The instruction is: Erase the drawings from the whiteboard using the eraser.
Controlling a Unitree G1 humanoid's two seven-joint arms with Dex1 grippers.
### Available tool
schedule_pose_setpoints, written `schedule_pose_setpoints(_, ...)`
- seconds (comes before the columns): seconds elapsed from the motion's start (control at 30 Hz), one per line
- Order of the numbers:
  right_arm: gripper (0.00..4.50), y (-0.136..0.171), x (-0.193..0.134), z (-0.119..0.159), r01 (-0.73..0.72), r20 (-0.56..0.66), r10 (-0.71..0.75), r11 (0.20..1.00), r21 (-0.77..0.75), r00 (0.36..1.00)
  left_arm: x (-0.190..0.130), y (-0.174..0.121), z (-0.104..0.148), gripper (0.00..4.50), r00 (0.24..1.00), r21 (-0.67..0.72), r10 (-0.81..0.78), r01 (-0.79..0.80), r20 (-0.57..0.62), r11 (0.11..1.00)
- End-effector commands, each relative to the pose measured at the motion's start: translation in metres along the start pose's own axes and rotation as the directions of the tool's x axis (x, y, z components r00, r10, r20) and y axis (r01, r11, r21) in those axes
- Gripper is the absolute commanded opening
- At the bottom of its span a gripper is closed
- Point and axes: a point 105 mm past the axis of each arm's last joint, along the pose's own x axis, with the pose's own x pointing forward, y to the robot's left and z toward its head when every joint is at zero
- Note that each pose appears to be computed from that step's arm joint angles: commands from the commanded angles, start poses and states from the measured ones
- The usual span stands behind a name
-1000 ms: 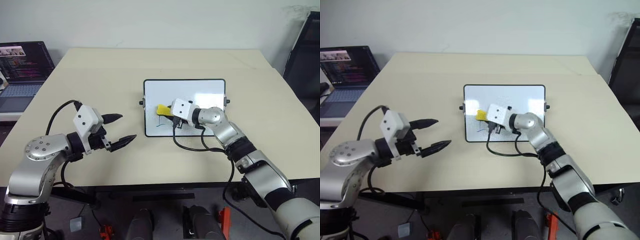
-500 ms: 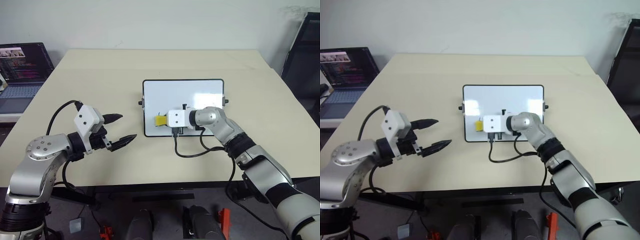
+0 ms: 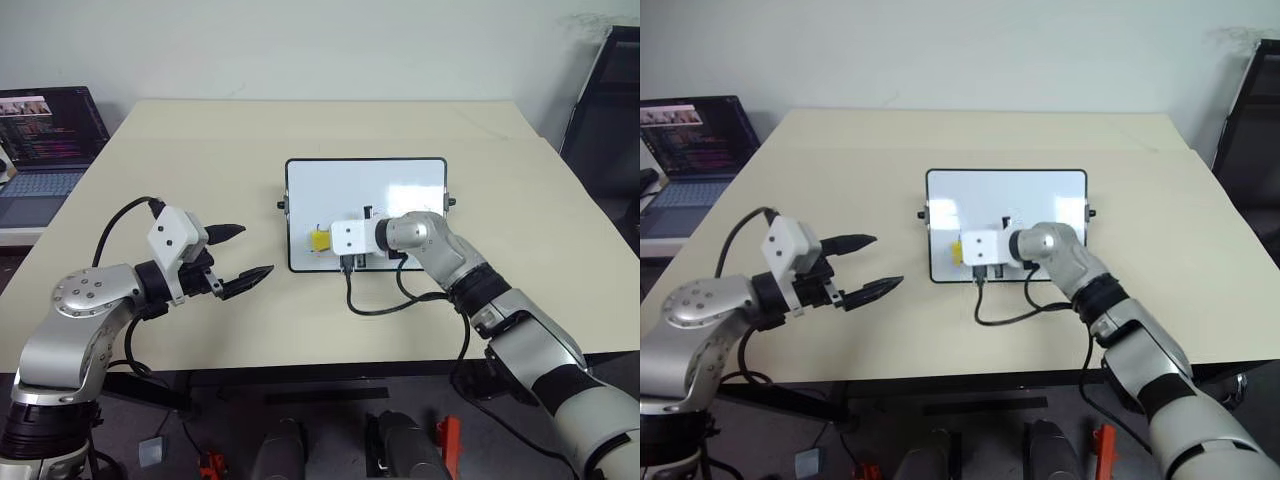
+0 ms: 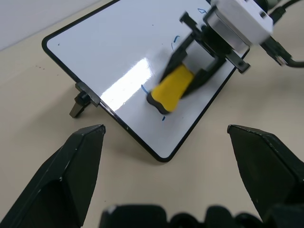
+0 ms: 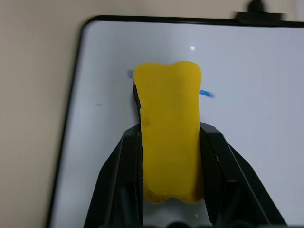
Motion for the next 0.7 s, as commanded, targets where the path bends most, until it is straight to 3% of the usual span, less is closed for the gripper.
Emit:
schedule_pose_setpoints(0.03,1.18,-0.033,-0.016,-0.026,0.141,-0.139,-0.138,0.990,0.014,0.981,0.001,0.001,0.008,4.50,1.000,0.033,-0.003,0.002,0.024,0.999)
schedule_pose_setpoints(0.23,1.17,-0.035,-0.019,-0.027,0.137,-0.155,-0.138,0.990,-0.018,0.978,0.002,0.001,0.008,4.50,1.000,0.033,-0.006,0.005,0.025,0.999)
schedule_pose_setpoints(0.43,1.17,0.001,-0.018,-0.019,-0.053,-0.109,0.047,0.997,-0.048,0.993,0.004,0.002,0.008,4.50,1.000,0.034,-0.009,0.008,0.028,0.999)
schedule_pose_setpoints(0.57,1.17,0.042,-0.019,-0.016,-0.209,-0.091,0.203,0.976,-0.065,0.975,0.005,0.002,0.007,4.50,1.000,0.028,-0.020,0.019,0.022,0.999)
schedule_pose_setpoints(0.7,1.17,0.057,-0.016,-0.018,-0.242,-0.105,0.234,0.968,-0.066,0.967,0.005,-0.002,0.003,4.50,0.999,0.018,-0.040,0.040,-0.001,0.999)
